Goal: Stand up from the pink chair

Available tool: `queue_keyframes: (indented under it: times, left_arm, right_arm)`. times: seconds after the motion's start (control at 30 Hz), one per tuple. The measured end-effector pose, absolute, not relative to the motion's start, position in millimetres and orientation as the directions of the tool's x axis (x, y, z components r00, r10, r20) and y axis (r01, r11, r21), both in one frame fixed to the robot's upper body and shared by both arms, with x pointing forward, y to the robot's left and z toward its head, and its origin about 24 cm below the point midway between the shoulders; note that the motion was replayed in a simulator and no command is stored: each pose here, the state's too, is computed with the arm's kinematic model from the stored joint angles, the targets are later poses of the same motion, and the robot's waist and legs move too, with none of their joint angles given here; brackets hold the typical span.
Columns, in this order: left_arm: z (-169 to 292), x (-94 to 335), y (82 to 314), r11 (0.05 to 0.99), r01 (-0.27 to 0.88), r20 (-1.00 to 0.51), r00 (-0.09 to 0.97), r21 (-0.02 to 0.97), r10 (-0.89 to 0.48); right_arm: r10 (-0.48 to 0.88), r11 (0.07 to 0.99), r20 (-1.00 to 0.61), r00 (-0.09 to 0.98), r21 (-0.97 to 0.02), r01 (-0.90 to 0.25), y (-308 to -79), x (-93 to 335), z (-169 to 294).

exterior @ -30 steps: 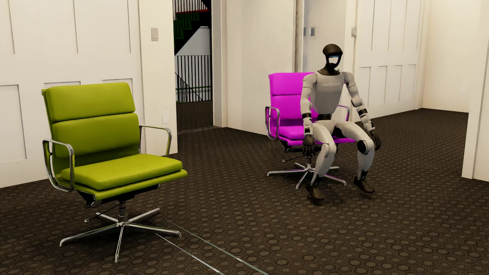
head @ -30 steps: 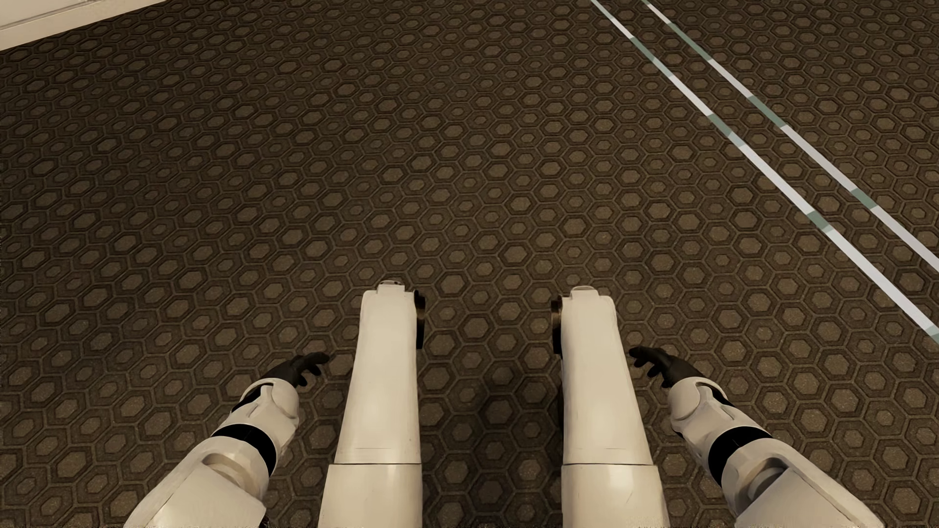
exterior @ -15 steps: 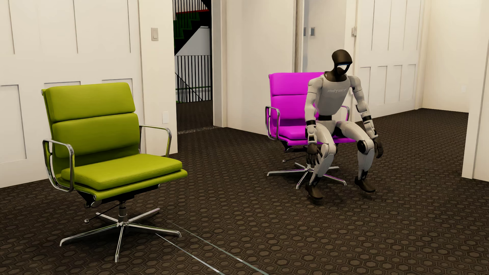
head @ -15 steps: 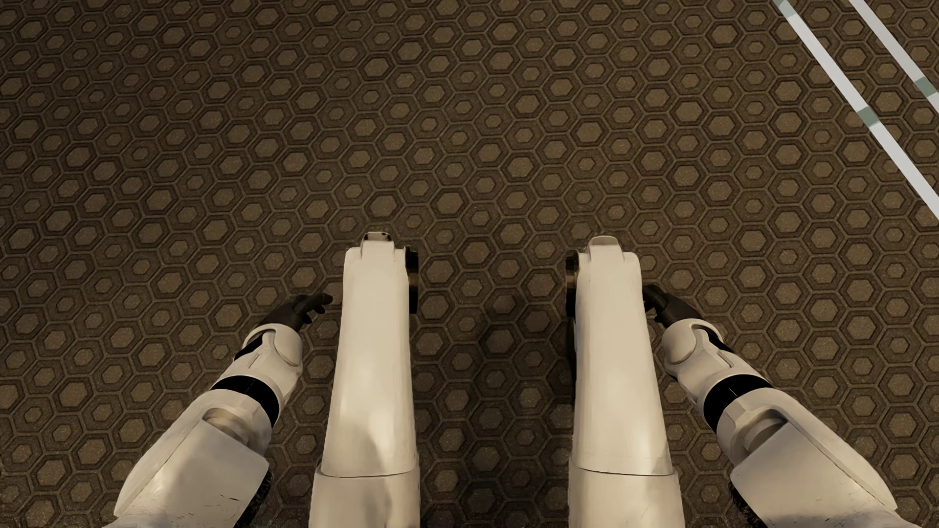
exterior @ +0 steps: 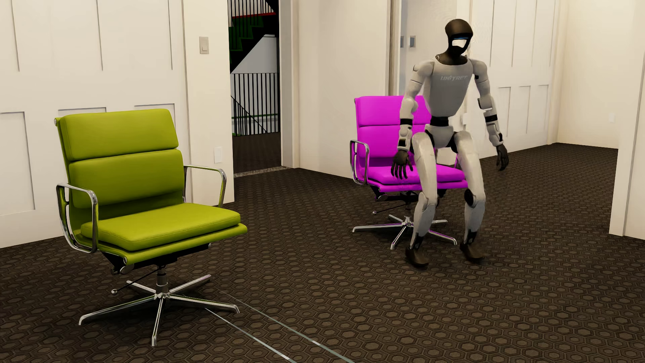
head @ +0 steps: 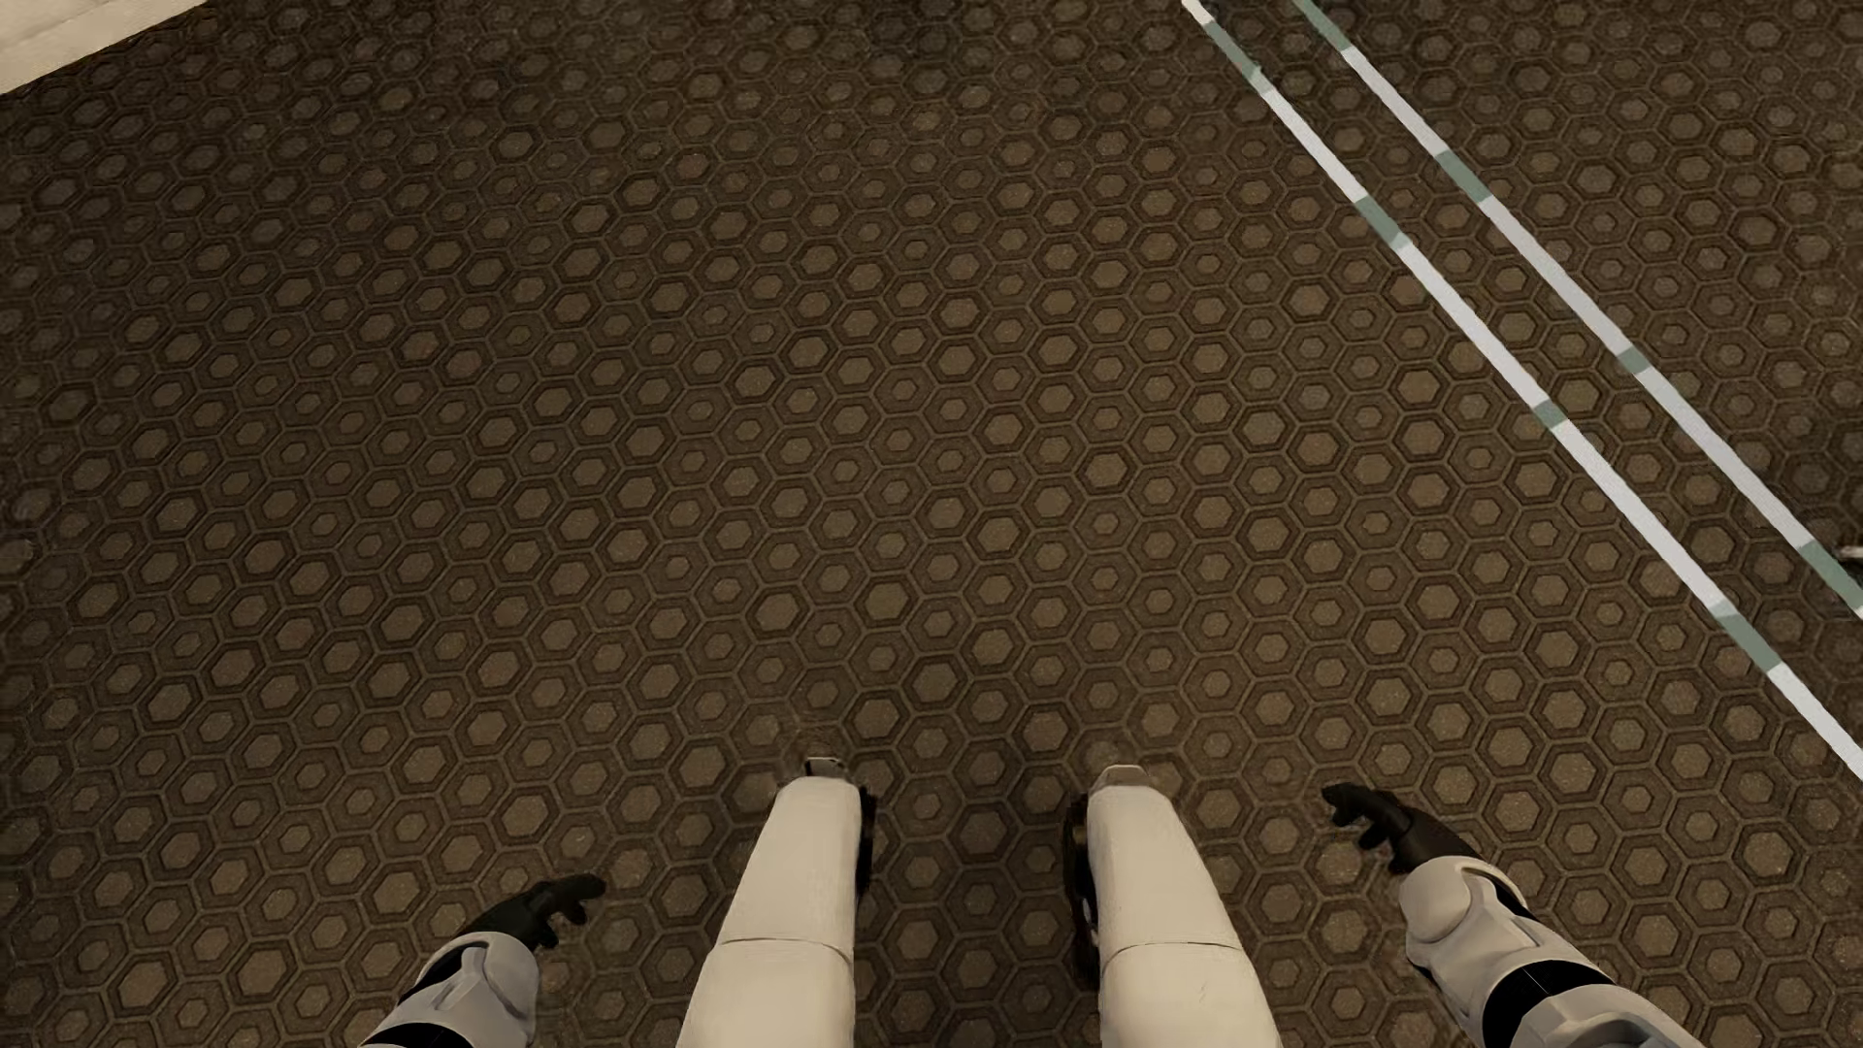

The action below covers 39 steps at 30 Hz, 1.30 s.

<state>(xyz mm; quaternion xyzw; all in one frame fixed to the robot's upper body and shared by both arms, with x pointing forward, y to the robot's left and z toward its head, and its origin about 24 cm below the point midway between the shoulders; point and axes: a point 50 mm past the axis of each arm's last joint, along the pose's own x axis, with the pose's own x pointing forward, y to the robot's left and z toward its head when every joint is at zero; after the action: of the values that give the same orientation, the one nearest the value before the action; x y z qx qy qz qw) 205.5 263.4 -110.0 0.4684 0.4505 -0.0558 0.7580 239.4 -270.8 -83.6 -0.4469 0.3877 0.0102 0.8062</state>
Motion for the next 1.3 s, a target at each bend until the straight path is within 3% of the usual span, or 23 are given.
queue_keyframes:
  times: [0.13, 0.33, 0.47, 0.57, 0.7, 0.77, 0.93, 1.07, 1.17, 1.3]
  left_arm:
    - [-133, 143, 280, 0.623, 0.541, -0.821, 0.444, 0.565, 0.360]
    - [-139, 95, 305, 0.669, 0.514, -0.843, 0.290, 0.537, 0.454]
    - [-136, 109, 301, 0.692, 0.451, -0.825, 0.347, 0.564, 0.446]
    - [-131, 116, 304, 0.693, 0.386, -0.787, 0.405, 0.609, 0.465]
    - [-134, 114, 299, 0.724, 0.316, -0.777, 0.405, 0.613, 0.482]
    - [-140, 103, 293, 0.752, 0.308, -0.802, 0.370, 0.583, 0.470]
    - [-152, 78, 279, 0.805, 0.321, -0.863, 0.271, 0.499, 0.427]
    - [-151, 42, 295, 0.813, 0.317, -0.873, 0.159, 0.488, 0.462]
    - [-150, 33, 302, 0.807, 0.323, -0.867, 0.112, 0.494, 0.486]
    - [-145, 68, 301, 0.778, 0.280, -0.825, 0.247, 0.562, 0.508]
  right_arm:
    - [-0.364, 0.607, -0.736, 0.571, -0.652, -0.454, -294, 187, -106]
    - [-0.409, 0.642, -0.758, 0.509, -0.635, -0.429, -306, 165, -112]
    - [-0.429, 0.630, -0.773, 0.467, -0.626, -0.460, -316, 156, -112]
    - [-0.401, 0.639, -0.790, 0.464, -0.604, -0.476, -306, 154, -118]
    - [-0.398, 0.564, -0.778, 0.486, -0.626, -0.539, -308, 156, -116]
    - [-0.414, 0.521, -0.753, 0.512, -0.657, -0.545, -311, 164, -110]
    - [-0.439, 0.517, -0.708, 0.554, -0.703, -0.488, -325, 175, -97]
    - [-0.416, 0.531, -0.745, 0.522, -0.665, -0.526, -317, 167, -106]
    - [-0.424, 0.601, -0.762, 0.489, -0.641, -0.477, -311, 154, -115]
    - [-0.426, 0.626, -0.790, 0.441, -0.609, -0.487, -307, 142, -122]
